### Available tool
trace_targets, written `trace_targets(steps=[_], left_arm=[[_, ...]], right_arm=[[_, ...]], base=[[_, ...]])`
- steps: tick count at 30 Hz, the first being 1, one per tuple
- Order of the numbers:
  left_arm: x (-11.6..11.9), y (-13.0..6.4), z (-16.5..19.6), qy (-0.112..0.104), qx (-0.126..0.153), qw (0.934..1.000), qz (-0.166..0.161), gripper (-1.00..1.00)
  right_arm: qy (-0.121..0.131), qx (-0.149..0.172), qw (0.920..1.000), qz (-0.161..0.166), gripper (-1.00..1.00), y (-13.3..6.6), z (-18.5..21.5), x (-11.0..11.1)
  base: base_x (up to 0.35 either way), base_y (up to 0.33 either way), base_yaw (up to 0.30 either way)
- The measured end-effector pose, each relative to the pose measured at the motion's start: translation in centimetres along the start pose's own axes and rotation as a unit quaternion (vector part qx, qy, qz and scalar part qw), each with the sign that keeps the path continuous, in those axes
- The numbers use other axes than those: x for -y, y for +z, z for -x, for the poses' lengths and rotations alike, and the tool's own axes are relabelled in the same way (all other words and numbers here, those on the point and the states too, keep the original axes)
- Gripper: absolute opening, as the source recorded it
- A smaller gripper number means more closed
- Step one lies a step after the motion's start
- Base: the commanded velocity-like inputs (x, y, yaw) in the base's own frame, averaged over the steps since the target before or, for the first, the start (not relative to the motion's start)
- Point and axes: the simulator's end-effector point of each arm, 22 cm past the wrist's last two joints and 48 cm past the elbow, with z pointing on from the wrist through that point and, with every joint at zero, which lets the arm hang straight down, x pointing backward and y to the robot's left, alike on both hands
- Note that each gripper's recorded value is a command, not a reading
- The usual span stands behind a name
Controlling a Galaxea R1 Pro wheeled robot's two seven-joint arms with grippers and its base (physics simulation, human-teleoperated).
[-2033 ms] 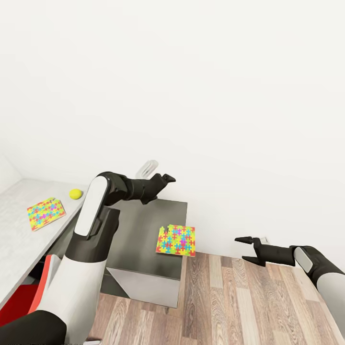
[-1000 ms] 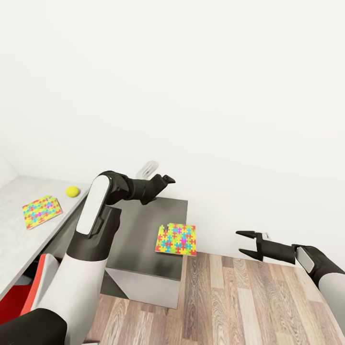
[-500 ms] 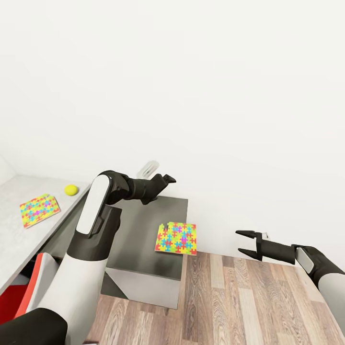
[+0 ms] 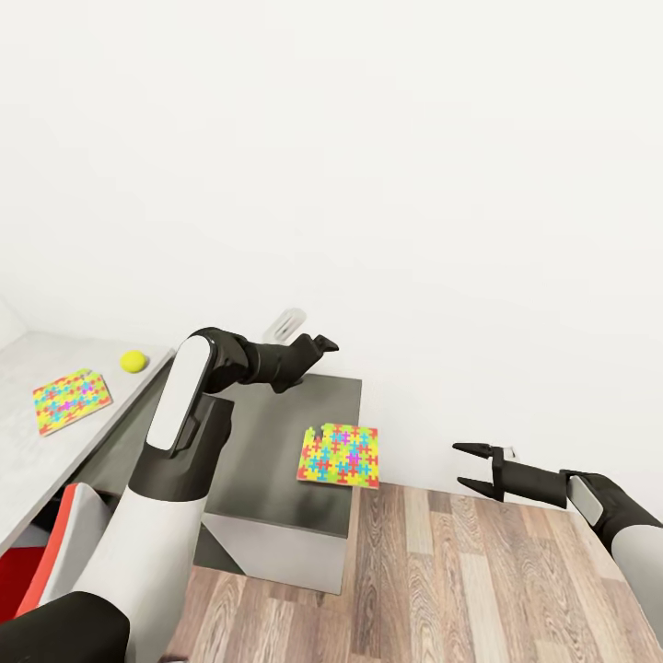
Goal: Put all the toys in the child's room - the three board games (two on the bed and one on the table), the two jigsaw puzzles on the table, and the tennis ball on the table - inside the toy box on the table in the child's room.
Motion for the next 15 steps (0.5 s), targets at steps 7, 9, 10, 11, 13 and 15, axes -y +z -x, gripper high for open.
trace_targets(steps=[7, 9, 10, 11, 13, 15], left_arm=[[-0.7, 0.7, -0.3, 0.0, 0.0, 1.0, 0.0, 1.0], [-0.9, 0.8, -0.3, 0.0, 0.0, 1.0, 0.0, 1.0], [-1.0, 0.9, -0.4, 0.0, 0.0, 1.0, 0.0, 1.0], [-1.0, 1.0, -0.4, 0.0, 0.0, 1.0, 0.0, 1.0], [-1.1, 1.1, -0.5, 0.0, 0.001, 1.0, -0.001, 1.0], [-1.3, 1.2, -0.5, 0.001, 0.001, 1.0, -0.001, 1.0]], right_arm=[[0.0, 0.0, 1.0, 0.0, 1.0, 0.4, 0.2, 0.8], [0.0, 0.0, 1.0, 0.0, 1.0, 0.5, 0.2, 1.1], [0.0, 0.0, 1.0, 0.0, 1.0, 0.5, 0.3, 1.2], [-0.001, 0.0, 1.0, 0.0, 1.0, 0.6, 0.3, 1.3], [-0.001, 0.001, 1.0, 0.001, 1.0, 0.6, 0.4, 1.4], [-0.002, 0.001, 1.0, 0.001, 1.0, 0.7, 0.4, 1.6]], base=[[0.0, 0.0, 0.014], [0.0, 0.0, 0.104], [0.0, 0.0, 0.133], [0.0, 0.0, 0.157], [0.0, 0.0, 0.197], [0.0, 0.0, 0.217]])
